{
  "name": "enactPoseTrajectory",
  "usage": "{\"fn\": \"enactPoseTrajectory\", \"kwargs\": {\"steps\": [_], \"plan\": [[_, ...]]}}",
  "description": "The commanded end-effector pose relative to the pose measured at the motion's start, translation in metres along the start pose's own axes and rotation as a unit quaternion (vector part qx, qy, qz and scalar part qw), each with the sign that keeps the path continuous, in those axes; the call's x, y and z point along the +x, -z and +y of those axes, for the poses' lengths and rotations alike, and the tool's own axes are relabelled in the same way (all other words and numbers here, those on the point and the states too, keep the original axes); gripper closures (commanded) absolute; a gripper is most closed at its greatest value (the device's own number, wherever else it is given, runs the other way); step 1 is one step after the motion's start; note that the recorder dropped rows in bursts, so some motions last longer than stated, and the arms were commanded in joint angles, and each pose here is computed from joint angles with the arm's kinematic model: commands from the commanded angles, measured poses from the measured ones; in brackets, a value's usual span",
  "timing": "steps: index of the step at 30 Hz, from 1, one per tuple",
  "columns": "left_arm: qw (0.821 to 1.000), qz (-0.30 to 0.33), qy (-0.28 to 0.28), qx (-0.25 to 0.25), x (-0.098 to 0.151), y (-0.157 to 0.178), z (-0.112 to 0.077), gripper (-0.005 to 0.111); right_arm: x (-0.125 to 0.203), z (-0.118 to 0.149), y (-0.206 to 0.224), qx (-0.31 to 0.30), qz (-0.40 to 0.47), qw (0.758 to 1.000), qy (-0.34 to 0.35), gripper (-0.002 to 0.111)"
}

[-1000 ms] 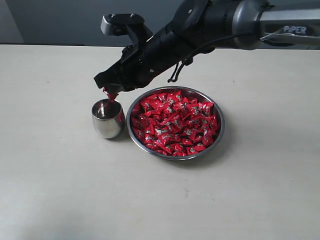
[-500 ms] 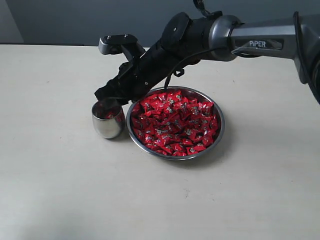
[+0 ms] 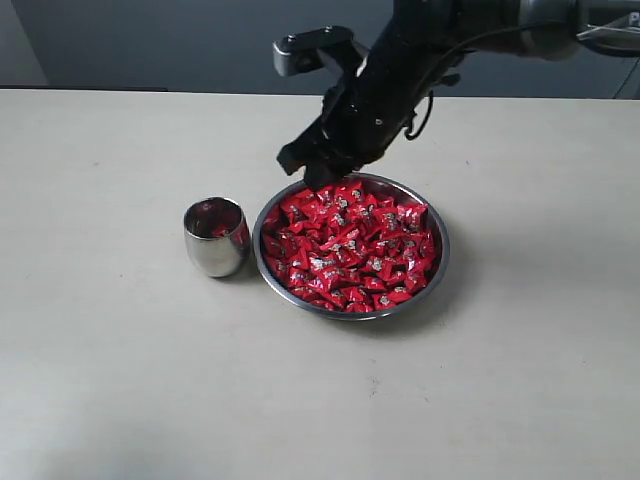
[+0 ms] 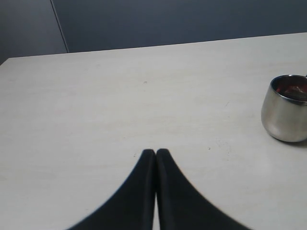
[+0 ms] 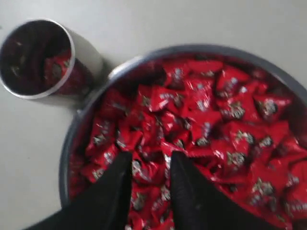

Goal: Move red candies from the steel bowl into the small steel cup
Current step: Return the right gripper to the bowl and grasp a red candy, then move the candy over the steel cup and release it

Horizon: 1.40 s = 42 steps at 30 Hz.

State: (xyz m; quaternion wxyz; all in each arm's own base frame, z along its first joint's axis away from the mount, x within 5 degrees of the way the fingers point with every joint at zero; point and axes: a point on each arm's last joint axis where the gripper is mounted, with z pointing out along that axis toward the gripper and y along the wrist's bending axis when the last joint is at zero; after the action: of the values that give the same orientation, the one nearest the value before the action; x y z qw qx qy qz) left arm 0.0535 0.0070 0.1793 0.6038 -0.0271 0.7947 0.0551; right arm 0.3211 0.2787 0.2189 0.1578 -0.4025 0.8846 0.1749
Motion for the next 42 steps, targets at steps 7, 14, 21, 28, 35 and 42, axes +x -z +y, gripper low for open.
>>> {"fn": "enactPoseTrajectory", "kwargs": {"steps": [7, 14, 21, 28, 35, 42], "plan": [[1.0, -0.009, -0.001, 0.003, -0.003, 0.001, 0.0, 0.106, 0.05, -0.024, -0.044, 0.044, 0.072, 0.996, -0.013, 0.081], [1.0, -0.009, -0.001, 0.003, -0.003, 0.001, 0.0, 0.106, 0.054, -0.029, -0.068, 0.044, 0.076, 0.996, -0.023, 0.06], [1.0, -0.009, -0.001, 0.003, -0.003, 0.001, 0.0, 0.106, 0.051, -0.03, -0.067, 0.05, 0.06, 0.997, -0.023, 0.109], [1.0, -0.009, -0.001, 0.003, -0.003, 0.001, 0.0, 0.106, 0.046, -0.023, -0.043, 0.046, 0.054, 0.997, -0.017, 0.106], [1.0, -0.009, -0.001, 0.003, -0.003, 0.001, 0.0, 0.106, 0.032, -0.006, -0.007, 0.023, -0.002, 0.999, -0.033, 0.106], [1.0, -0.009, -0.001, 0.003, -0.003, 0.001, 0.0, 0.106, 0.001, 0.047, -0.005, -0.031, -0.084, 0.995, 0.035, 0.106]]}}
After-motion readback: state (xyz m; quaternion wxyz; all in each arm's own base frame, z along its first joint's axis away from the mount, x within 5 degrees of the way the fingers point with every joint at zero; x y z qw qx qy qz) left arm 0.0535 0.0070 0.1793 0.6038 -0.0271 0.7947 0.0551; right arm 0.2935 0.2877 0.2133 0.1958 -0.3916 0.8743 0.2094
